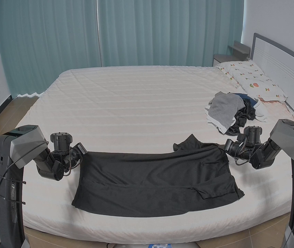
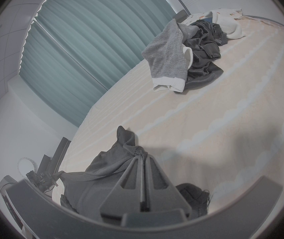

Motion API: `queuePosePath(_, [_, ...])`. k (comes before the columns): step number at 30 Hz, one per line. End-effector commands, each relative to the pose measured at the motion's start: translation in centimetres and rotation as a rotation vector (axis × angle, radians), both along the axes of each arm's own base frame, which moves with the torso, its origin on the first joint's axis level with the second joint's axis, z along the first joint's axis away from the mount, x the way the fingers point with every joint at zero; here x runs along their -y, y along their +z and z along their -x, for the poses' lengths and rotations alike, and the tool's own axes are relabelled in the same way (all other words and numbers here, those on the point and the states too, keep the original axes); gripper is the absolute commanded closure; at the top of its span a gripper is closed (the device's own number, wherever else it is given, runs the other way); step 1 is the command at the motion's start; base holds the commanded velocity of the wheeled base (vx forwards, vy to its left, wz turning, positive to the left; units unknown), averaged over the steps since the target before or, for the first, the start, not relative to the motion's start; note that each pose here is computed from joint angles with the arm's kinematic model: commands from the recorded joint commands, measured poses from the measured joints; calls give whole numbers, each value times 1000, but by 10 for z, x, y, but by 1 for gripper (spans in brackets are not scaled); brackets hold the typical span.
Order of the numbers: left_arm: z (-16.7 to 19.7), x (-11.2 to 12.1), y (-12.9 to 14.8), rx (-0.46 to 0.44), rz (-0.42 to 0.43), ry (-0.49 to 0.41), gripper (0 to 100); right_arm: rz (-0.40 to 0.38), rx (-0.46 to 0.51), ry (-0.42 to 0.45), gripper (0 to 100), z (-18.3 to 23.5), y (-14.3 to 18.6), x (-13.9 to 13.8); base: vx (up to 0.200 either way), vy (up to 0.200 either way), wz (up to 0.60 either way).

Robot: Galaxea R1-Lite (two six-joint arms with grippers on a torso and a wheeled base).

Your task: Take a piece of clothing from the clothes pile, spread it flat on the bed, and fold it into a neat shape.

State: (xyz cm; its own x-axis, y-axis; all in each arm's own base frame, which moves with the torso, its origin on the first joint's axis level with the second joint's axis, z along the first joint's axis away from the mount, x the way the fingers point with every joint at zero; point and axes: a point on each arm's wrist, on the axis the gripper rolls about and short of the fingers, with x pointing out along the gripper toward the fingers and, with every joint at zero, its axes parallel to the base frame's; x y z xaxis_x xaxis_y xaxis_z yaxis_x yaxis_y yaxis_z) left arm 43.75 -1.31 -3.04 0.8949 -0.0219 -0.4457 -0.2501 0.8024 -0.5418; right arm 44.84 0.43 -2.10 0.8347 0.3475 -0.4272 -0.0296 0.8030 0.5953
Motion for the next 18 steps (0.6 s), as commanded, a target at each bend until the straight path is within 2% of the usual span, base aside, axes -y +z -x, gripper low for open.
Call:
queuePosePath(1, [7, -3, -2, -20, -6, 4, 100, 0, -3, 1, 100, 8, 8, 2, 0, 0, 0])
queuePosePath(10, [20, -11, 6, -33, -12, 16, 100, 4, 6, 10, 100, 23, 18, 2, 0, 0, 0])
queuePosePath(15, [26, -14, 2, -45, -54, 0, 100, 18, 0, 35, 100, 32, 12, 2, 0, 0, 0])
queuePosePath(18, [34, -14, 0, -11, -87, -18, 100, 32, 14, 45, 100, 39, 8, 1, 0, 0, 0])
